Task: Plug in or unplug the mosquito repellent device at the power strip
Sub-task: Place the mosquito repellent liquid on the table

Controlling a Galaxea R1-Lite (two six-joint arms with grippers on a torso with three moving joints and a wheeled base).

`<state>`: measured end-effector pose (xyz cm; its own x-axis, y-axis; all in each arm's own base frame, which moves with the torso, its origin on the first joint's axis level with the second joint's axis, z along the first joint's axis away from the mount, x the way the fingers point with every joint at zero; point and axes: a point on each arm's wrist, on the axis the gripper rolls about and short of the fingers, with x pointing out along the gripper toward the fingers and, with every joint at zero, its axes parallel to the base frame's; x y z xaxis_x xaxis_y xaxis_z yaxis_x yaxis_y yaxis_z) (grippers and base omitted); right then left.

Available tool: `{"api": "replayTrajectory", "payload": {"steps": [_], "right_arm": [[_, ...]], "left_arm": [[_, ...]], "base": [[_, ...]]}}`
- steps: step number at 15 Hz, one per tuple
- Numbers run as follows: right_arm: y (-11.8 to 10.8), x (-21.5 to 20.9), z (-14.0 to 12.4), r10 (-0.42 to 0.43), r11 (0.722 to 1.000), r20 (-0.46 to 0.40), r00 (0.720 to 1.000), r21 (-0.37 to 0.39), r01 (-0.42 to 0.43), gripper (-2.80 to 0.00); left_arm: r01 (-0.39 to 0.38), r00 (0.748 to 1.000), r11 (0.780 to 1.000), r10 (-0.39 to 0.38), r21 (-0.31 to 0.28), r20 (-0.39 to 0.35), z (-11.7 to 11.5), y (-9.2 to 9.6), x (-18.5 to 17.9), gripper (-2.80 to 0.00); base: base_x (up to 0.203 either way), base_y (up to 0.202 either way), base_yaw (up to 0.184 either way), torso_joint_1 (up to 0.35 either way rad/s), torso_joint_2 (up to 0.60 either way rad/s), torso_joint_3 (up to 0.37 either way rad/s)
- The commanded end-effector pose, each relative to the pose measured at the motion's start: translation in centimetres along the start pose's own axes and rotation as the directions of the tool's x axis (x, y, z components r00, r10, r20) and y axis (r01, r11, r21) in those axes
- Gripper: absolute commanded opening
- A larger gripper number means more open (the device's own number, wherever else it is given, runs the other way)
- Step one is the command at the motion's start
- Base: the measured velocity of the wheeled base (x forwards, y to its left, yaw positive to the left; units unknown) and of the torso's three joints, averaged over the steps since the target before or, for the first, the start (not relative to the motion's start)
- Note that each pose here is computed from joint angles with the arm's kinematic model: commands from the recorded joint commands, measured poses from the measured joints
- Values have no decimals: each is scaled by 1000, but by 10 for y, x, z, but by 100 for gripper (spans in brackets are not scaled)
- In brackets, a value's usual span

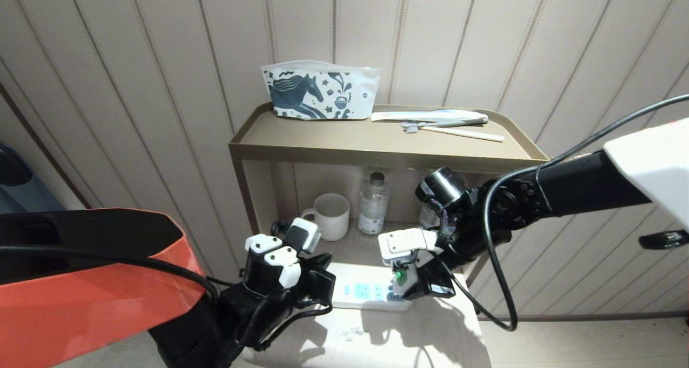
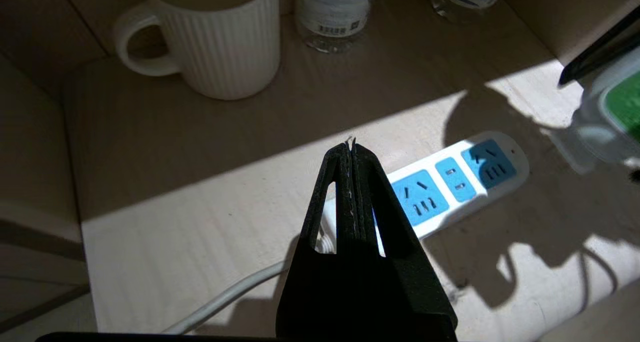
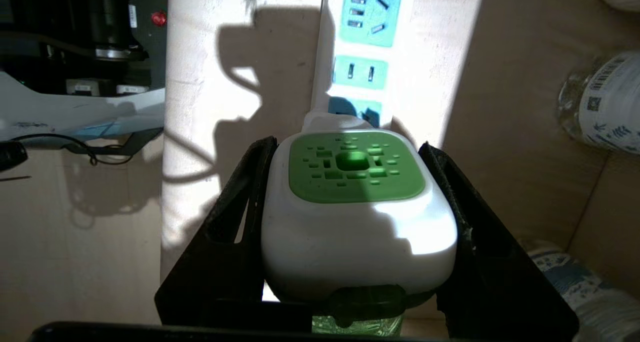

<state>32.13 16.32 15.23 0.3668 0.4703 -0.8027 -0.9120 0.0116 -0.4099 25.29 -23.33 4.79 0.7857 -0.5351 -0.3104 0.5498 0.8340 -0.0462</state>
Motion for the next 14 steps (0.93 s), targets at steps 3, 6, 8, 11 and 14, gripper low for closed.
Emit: {"api": "replayTrajectory", "payload": {"steps": [3, 6, 8, 11, 14], "right_arm": [[19, -36, -3, -23, 1000, 7, 1000, -1, 23, -280], [33, -45, -7, -9, 1000, 1, 1000, 3, 9, -280], [40, -49, -9, -3, 1000, -1, 1000, 6, 3, -280], [52, -56, -14, 7, 1000, -10, 1000, 17, -7, -280], [60, -73, -22, -44, 998, -9, 999, 35, 44, -280]], "left_arm": [[-14, 999, 1000, 14, 4, -47, -9, 7, -39, -280], [6, 996, 1000, -4, 17, -91, -30, 8, -77, -280], [19, 996, 1000, -17, 24, -83, -40, 6, -100, -280], [-38, 999, 999, 38, 0, 7, -25, 11, -126, -280], [-200, 972, 978, 206, -62, 112, -4, 40, -148, -280]], "base": [[0, 0, 0, 0, 0, 0], [0, 0, 0, 0, 0, 0], [0, 0, 0, 0, 0, 0], [0, 0, 0, 0, 0, 0], [0, 0, 0, 0, 0, 0]]}}
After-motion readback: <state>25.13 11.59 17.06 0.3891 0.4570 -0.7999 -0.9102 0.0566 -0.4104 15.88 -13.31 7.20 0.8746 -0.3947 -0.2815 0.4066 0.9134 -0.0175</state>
